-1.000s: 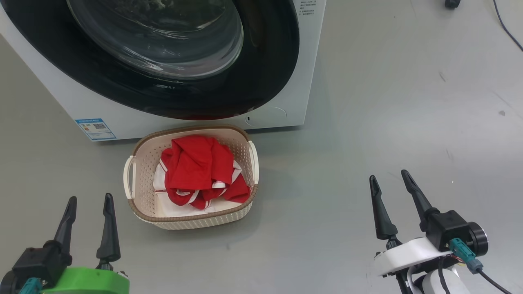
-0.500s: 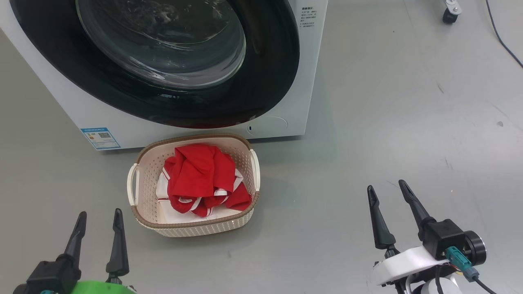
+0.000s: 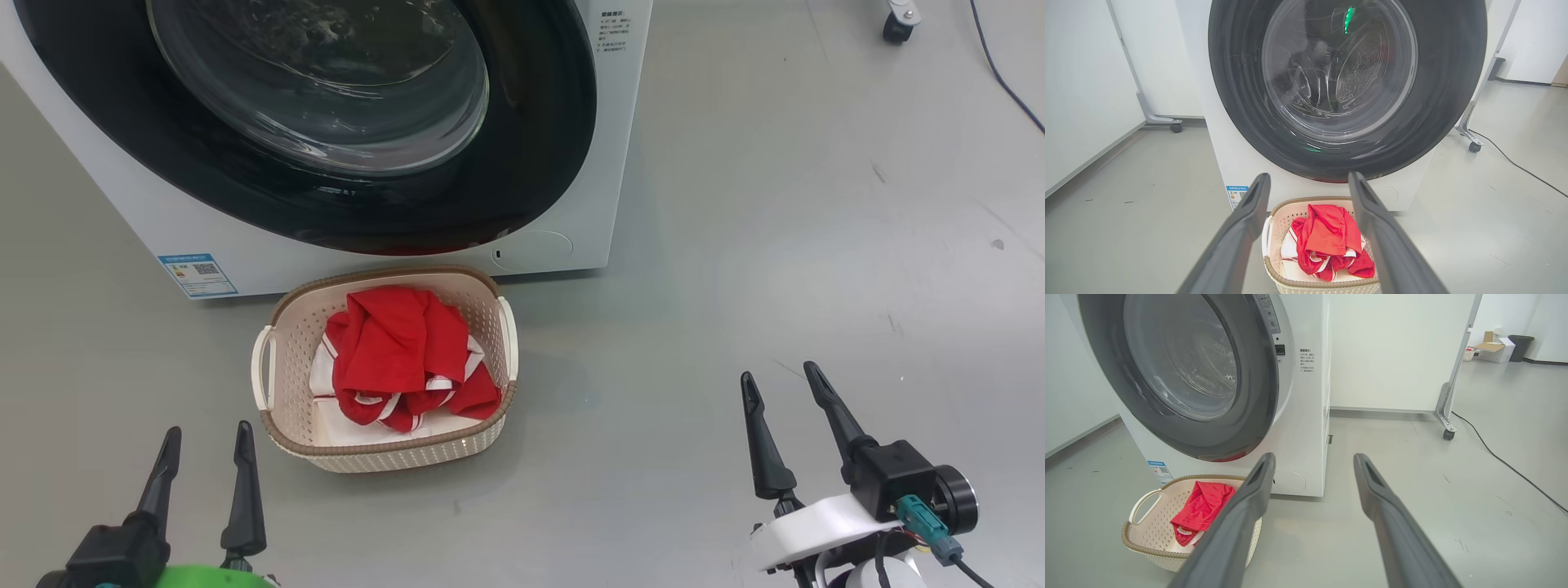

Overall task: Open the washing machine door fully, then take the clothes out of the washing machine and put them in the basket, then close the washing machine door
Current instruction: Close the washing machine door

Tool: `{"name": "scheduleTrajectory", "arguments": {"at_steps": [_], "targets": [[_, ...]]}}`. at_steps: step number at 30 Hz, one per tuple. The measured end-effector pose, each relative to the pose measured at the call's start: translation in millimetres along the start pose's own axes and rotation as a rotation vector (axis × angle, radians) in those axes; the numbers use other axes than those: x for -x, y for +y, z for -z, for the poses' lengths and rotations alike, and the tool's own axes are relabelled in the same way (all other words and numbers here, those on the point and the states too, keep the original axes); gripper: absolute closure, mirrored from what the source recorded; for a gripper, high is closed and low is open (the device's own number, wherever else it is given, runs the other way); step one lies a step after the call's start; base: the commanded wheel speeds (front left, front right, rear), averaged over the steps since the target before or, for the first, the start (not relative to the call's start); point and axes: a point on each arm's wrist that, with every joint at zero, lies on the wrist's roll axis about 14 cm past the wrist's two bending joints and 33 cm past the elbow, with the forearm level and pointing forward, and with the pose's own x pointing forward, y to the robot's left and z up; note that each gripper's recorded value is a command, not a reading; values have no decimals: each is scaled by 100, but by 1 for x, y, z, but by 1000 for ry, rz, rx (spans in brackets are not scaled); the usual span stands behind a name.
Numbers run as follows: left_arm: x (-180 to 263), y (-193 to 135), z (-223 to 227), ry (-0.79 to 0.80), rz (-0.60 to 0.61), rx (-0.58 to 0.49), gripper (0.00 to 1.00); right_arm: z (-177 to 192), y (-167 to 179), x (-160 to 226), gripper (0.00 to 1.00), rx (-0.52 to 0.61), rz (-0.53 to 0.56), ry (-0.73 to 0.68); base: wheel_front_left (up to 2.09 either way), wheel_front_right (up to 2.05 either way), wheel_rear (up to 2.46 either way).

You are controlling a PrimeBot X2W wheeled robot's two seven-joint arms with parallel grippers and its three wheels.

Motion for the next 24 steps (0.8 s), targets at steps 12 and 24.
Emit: {"name": "scheduleTrajectory", "arguments": {"at_steps": [12,24], "targets": [[1,-2,0,-3,0,1,0,-3,-3,0,100,1,11,-10,0,0,0],[2,-5,0,-4,8,1,0,-3,-7,-3,100,12,9,-11,0,0,0]]}}
